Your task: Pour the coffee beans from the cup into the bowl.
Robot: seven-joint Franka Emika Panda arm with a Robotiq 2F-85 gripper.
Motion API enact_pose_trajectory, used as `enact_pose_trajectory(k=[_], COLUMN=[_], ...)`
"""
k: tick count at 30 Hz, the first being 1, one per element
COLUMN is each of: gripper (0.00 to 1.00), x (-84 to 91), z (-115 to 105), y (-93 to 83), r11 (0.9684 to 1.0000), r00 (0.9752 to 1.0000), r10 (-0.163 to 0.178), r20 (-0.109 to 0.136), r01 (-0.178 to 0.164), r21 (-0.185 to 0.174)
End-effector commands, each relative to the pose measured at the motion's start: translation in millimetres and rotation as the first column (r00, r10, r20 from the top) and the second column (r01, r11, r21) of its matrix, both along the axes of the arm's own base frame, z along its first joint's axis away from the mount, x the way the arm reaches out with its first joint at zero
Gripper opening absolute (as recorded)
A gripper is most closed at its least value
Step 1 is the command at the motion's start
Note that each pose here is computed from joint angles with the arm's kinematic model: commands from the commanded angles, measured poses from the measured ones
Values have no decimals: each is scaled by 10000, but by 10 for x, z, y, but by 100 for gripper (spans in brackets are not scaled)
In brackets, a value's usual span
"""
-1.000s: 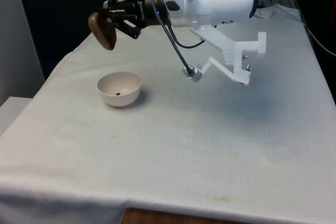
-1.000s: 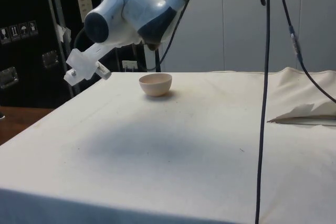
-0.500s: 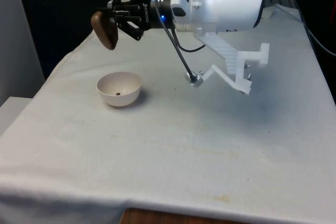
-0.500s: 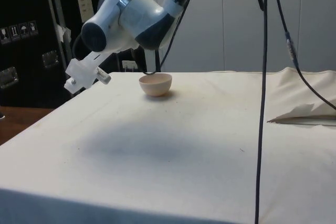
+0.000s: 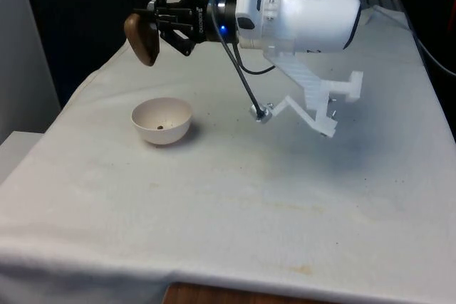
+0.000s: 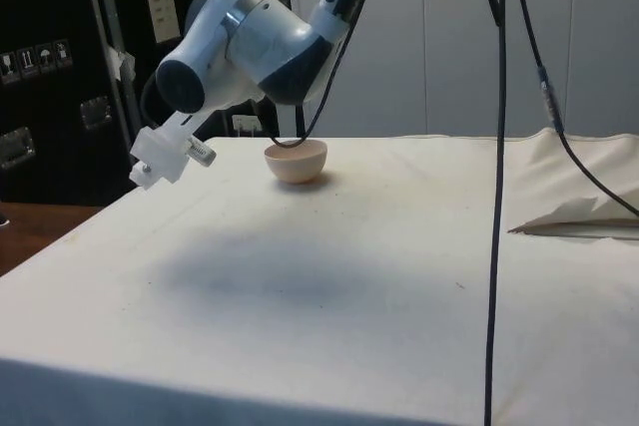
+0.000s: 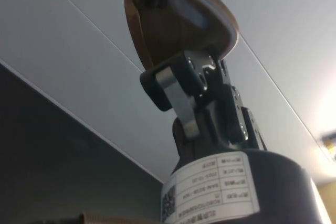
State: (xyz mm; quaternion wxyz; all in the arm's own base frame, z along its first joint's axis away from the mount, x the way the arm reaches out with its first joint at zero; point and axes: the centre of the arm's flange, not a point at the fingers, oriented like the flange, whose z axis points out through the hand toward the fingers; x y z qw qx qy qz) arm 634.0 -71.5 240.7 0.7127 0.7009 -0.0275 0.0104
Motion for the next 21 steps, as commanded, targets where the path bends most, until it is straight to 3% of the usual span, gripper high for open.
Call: enact_pose_trajectory(k=[1,21], gripper=[0,0], x=[9,-14], z=[0,7], y=[14,61], r11=[10000,9969], r00=[10000,10000], r10=[22,36], r20=[-18,-89], r01=[-22,-43], r21=[-91,-787])
